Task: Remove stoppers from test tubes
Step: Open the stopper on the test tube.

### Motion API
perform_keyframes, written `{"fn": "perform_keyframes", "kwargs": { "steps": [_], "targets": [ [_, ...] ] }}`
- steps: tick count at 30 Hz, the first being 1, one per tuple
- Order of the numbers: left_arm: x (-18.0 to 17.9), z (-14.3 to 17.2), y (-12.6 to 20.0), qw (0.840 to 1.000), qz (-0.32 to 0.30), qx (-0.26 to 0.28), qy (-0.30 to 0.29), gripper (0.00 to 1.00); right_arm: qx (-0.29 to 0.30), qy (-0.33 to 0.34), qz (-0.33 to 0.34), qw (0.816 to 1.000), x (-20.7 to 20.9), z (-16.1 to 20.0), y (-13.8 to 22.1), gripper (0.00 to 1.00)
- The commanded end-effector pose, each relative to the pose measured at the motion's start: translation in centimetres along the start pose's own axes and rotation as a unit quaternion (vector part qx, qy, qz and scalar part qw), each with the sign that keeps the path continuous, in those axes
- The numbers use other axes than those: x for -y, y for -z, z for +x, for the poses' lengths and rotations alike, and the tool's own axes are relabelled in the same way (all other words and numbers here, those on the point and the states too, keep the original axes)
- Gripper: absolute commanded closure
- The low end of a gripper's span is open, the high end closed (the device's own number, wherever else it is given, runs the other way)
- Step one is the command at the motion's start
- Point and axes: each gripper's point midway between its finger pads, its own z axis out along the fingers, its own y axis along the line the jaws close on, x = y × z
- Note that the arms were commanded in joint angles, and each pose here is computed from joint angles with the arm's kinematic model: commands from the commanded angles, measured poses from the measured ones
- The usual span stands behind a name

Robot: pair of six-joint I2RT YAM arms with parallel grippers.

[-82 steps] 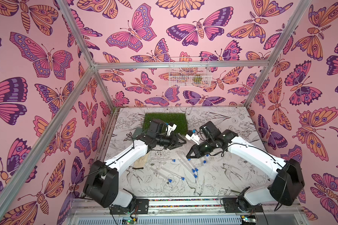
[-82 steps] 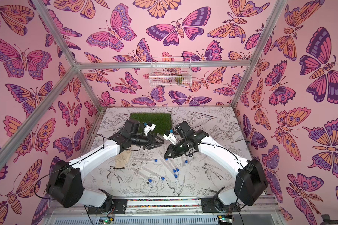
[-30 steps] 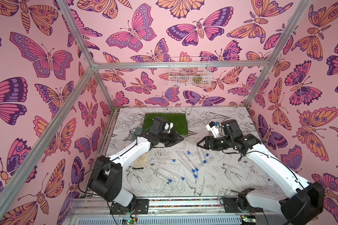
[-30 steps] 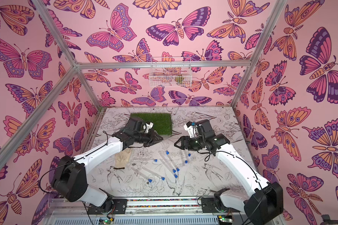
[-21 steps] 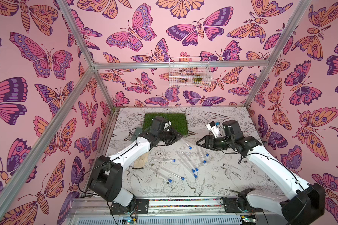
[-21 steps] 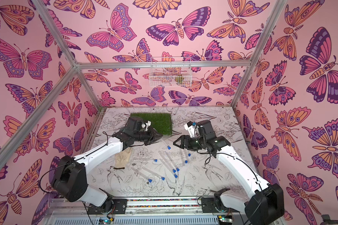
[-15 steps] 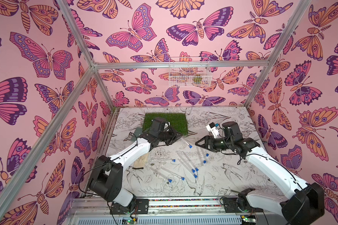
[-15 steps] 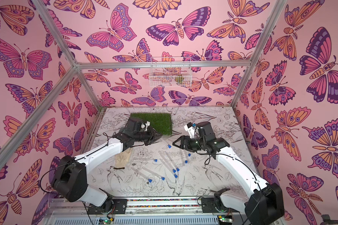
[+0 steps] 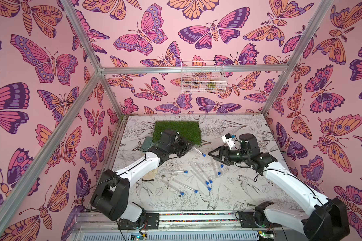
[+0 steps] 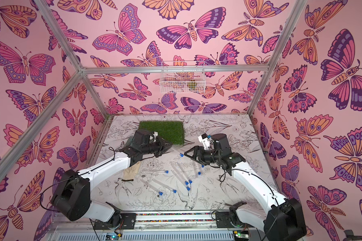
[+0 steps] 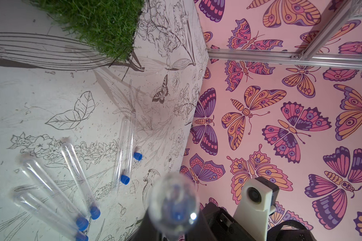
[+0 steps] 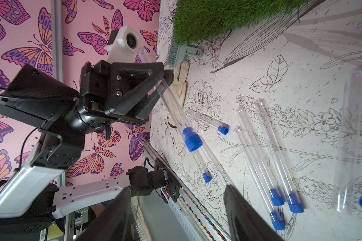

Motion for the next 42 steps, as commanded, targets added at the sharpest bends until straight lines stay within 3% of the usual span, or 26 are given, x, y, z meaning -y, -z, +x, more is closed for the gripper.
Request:
{"fn": "perform_keyframes", "kwargs": {
  "steps": [1,25,42],
  "targets": [
    [0.8,-0.3,0.4,0.999,0.026,0.022,0.012,0.92,0.012,-0.003,-0.027,1.0,-1.1,-0.5,0.2,0.27],
    [2.6,-0.8,0.3,0.993,0.082,0.086,0.026,0.93,0.012,-0.034,-0.053,0.998,-1.2,-1.0,-0.7,0.28],
    [2.3,-0.6,0.7,0.991,0.094,0.088,0.041,0.93,0.021,-0.019,-0.088,0.996,-1.9,-2.8,-2.4,0.41]
  ]
}}
